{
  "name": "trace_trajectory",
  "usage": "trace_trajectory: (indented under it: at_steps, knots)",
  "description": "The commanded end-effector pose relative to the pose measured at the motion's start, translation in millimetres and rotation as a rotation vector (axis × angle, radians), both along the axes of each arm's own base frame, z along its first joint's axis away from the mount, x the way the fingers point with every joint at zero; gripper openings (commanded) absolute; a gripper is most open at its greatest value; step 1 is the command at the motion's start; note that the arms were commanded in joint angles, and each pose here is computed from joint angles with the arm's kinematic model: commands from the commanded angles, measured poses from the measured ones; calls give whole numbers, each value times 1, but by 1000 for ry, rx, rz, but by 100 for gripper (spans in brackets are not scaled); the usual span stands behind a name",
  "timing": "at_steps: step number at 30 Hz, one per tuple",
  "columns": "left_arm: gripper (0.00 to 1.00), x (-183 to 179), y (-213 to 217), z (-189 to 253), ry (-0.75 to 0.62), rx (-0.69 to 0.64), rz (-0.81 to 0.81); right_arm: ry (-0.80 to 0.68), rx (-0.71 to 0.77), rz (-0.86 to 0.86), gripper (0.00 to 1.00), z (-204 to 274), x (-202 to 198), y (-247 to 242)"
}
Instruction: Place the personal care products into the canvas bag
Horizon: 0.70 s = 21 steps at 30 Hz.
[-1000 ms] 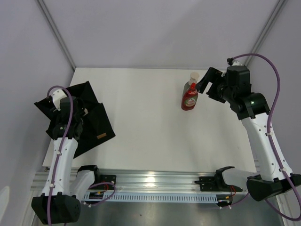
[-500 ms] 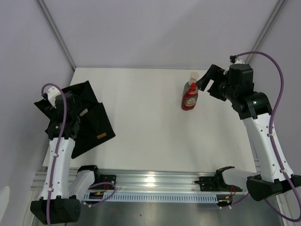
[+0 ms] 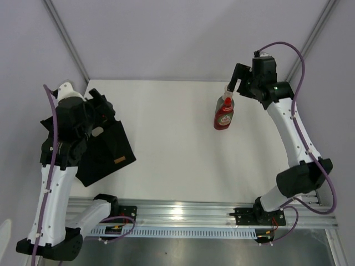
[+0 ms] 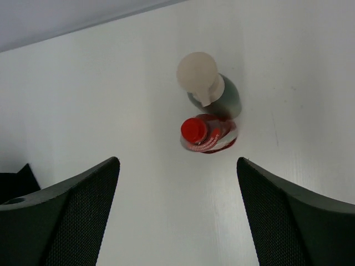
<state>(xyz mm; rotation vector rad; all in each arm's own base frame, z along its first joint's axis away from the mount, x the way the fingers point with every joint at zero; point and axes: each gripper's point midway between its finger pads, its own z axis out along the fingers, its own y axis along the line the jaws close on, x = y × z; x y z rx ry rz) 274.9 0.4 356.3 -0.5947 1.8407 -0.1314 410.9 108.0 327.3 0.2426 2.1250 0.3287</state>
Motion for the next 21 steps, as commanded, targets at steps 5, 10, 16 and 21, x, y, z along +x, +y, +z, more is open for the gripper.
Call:
trace_trajectory:
  at_steps: [5,10,16,21]
  knots:
    - [99,-31,-40,27,-3,-5,-193,62,-168,20,90,-41,42,-14]
    - [99,-54,-87,41,-39,-41,-428,49,-189,205,89,-68,42,6]
    - [99,-79,-106,36,-18,-78,-544,67,-193,255,89,-89,42,18]
    - [99,-88,-104,33,-12,-86,-553,92,-244,224,88,-109,49,24]
